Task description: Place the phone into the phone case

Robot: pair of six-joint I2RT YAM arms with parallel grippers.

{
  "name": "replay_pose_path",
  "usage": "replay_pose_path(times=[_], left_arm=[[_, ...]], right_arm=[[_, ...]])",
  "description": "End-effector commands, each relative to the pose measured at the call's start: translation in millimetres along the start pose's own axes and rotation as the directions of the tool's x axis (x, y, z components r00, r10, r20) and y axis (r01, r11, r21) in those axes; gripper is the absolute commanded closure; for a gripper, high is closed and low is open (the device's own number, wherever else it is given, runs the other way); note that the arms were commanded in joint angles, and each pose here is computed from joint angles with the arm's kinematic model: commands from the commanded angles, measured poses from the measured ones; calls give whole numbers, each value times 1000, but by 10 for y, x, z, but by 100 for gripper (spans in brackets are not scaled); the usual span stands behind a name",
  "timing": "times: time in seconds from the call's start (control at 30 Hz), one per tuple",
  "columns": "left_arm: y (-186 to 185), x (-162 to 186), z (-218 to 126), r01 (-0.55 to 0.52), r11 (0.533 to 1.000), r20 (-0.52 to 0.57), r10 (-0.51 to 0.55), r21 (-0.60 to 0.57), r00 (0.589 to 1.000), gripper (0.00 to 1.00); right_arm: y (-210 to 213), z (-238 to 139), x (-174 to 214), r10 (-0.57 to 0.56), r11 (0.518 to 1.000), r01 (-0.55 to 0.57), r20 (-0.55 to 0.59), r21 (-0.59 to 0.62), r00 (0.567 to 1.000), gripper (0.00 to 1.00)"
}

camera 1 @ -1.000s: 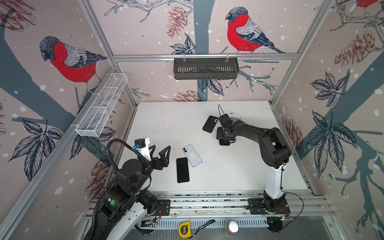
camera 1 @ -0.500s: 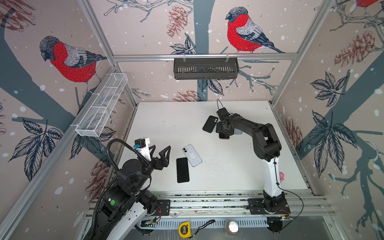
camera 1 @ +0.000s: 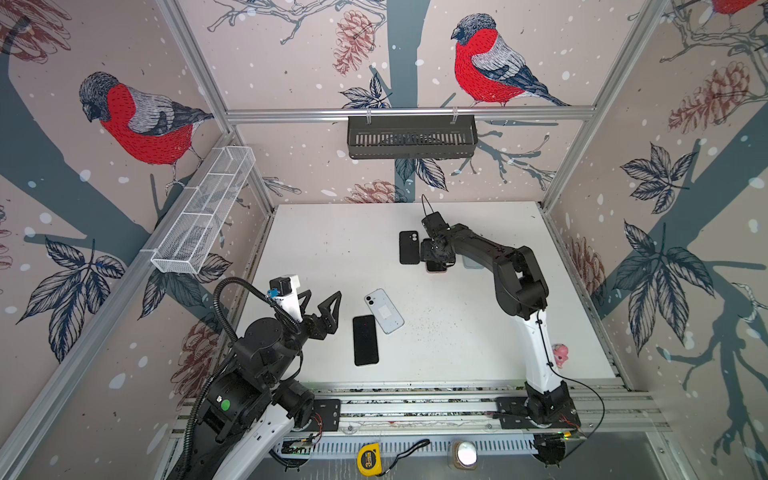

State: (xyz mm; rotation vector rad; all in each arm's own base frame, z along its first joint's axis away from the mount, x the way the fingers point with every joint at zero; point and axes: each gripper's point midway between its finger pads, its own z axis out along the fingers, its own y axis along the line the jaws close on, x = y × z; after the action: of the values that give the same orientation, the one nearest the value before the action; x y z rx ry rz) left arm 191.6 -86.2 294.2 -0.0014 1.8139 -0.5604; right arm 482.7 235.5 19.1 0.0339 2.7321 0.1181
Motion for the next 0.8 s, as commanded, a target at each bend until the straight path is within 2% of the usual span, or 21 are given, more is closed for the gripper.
replay_pose_path(times=[0.0,0.3,0.37,0.47,0.63,0.77], left_arm=[[-16,-47,11,1,1000,19,-1,5,1000,12],[-12,-42,19,0,1000,17,0,2,1000,12],[-13,-37,26,-1,1000,13,1,1,1000,12],[-18,-33,34,-1,1000,9,1,3,1000,12],[-19,-36,32,-1,1000,10,1,3,1000,12],[-22,-28,35,-2,1000,9,2,6,1000,12]], right_arm=[[-106,115,290,-12,1000,14,-132,13,991,26],[-82,170,270,-21,1000,23,-141,14,990,23],[-89,141,230,-22,999,25,-131,20,991,16],[-89,28,130,-26,999,29,-110,28,994,0],[-215,-365,-88,21,1000,-21,-27,2,999,0],[-697,-621,-155,138,990,-138,29,6,990,3]])
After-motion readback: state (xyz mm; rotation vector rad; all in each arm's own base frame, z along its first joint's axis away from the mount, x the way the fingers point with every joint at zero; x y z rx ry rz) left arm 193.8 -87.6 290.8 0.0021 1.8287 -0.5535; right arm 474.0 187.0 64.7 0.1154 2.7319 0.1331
